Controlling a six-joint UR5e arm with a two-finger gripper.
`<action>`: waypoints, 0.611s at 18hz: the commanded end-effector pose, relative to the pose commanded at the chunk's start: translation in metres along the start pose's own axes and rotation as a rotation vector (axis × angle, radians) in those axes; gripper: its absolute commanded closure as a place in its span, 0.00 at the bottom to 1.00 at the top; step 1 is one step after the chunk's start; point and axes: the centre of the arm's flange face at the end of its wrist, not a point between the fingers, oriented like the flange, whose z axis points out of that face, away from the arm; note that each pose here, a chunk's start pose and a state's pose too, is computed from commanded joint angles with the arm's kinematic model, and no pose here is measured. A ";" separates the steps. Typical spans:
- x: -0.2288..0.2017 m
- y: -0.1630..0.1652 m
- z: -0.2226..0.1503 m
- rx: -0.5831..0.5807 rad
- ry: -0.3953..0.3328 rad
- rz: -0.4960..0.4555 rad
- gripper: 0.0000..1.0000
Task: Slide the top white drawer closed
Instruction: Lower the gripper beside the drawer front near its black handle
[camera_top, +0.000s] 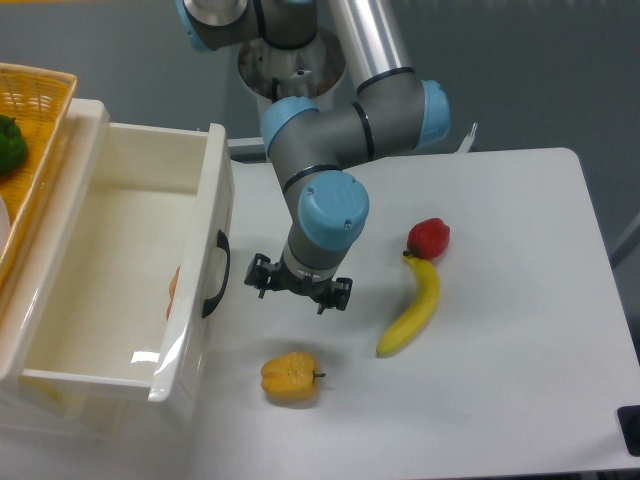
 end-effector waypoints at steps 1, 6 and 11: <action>0.003 -0.001 -0.001 0.002 -0.001 0.005 0.00; 0.007 -0.002 -0.002 0.004 -0.002 0.012 0.00; 0.017 -0.003 -0.006 0.011 -0.002 0.024 0.00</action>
